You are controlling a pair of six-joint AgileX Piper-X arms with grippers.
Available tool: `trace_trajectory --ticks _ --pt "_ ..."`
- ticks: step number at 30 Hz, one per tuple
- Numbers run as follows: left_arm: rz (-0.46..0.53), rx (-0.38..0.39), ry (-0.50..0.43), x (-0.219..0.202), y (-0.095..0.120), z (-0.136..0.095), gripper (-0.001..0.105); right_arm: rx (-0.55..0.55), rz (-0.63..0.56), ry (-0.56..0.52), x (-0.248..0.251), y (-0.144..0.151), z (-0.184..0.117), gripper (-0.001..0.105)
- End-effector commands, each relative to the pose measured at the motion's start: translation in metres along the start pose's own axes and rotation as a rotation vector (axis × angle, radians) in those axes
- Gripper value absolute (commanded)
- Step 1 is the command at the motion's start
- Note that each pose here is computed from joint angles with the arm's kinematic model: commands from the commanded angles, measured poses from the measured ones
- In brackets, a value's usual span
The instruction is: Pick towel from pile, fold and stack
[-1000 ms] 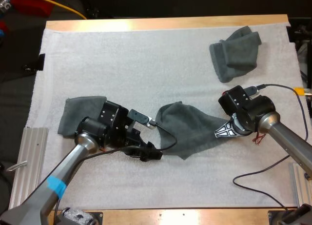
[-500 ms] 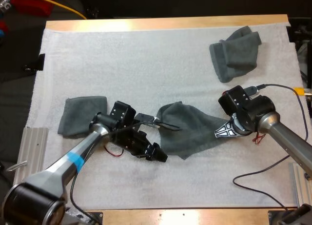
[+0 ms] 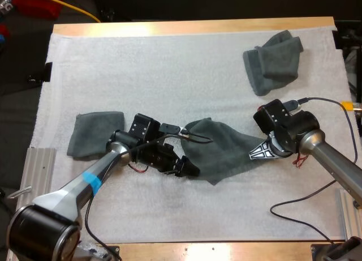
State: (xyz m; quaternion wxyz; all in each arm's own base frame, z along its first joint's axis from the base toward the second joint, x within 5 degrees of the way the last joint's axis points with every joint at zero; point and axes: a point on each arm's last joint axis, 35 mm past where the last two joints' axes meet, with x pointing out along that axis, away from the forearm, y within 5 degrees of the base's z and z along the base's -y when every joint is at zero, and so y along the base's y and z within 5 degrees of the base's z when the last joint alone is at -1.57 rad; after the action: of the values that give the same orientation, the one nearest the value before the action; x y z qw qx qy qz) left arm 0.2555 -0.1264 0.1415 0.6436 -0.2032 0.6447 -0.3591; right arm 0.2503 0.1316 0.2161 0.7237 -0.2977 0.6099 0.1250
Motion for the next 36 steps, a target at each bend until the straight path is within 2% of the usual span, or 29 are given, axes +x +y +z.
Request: trace_trajectory --ticks 1,4,7,10,27,31,36 --pt "-0.014 -0.013 0.008 0.004 0.001 0.001 0.066 0.006 0.008 0.002 -0.002 -0.001 -0.002 0.002" --pt "-0.015 -0.039 0.031 0.01 0.007 0.001 0.066 0.008 0.008 -0.003 -0.002 -0.001 -0.002 0.002" --pt "-0.058 -0.05 0.051 0.014 0.009 0.001 0.066 0.009 0.007 -0.01 -0.002 -0.001 -0.001 0.002" --pt "-0.088 -0.046 0.05 0.015 0.009 0.002 0.065 0.012 0.006 -0.018 -0.002 -0.001 0.0 0.002" --pt "-0.096 -0.015 0.021 0.015 0.008 0.007 0.064 0.014 0.005 -0.025 -0.002 -0.001 0.001 0.002" --pt "-0.095 -0.016 0.022 0.016 0.009 0.007 0.058 0.014 0.005 -0.025 -0.002 -0.001 0.001 0.002" --pt "-0.086 -0.026 0.023 0.017 0.01 0.008 0.037 0.014 0.005 -0.025 -0.002 -0.001 0.001 0.002"
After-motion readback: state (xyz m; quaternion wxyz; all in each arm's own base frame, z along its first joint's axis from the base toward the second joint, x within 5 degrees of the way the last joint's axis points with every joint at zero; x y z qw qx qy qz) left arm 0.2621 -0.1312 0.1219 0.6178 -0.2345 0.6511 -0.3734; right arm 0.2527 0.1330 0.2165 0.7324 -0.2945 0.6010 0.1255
